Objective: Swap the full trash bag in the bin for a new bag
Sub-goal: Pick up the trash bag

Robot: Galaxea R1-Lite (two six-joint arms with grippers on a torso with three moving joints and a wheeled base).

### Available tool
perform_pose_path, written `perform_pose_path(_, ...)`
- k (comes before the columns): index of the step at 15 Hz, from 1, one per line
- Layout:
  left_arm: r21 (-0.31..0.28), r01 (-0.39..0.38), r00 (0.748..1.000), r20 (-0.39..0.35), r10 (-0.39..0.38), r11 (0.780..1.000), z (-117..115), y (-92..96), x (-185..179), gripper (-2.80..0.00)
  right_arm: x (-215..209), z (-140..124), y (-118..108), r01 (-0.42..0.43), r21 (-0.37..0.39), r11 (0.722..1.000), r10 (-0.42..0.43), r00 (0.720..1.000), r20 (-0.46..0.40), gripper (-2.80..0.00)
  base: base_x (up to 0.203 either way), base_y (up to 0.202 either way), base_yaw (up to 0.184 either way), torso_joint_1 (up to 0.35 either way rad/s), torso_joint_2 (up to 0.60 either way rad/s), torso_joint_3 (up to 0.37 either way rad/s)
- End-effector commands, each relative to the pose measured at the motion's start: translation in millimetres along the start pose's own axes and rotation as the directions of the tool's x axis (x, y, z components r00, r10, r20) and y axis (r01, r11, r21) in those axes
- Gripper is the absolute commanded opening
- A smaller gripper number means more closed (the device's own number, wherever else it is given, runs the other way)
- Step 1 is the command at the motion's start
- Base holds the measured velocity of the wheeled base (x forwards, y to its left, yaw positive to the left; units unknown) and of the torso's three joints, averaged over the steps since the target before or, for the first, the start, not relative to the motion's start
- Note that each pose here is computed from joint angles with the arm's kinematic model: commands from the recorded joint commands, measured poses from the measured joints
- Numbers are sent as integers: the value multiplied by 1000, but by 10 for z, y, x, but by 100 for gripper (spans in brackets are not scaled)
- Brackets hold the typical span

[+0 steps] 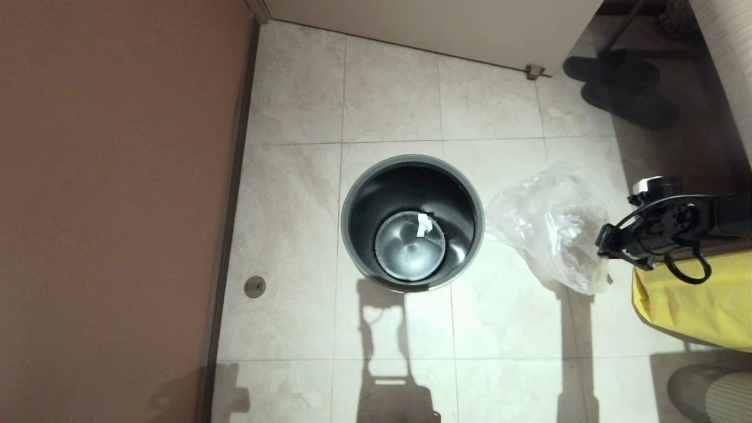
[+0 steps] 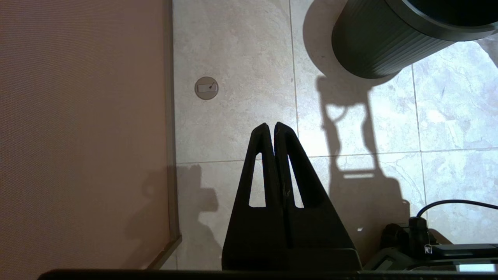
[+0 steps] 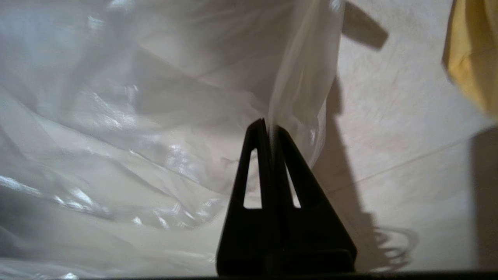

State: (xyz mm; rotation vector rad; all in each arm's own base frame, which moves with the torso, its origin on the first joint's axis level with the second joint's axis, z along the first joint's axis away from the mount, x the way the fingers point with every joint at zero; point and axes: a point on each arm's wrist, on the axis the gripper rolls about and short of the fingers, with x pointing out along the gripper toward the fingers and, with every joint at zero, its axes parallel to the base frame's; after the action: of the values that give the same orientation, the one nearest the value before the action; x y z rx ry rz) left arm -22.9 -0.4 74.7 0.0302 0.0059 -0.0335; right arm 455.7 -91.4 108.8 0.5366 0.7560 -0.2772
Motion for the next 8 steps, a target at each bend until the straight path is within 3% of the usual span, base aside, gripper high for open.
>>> perform_pose_path(1,0,0,1000,-1,0,1000,0,0,1,-280,-77,37,19,-9,28,1000,9,1000,12,-280,0,0,0,0,0,0)
perform_pose_path(8,0,0,1000,-1,0,1000,0,0,1,-280,-1100,311,288,-197,26,980,194,976,95,-280,0,0,0,0,0,0)
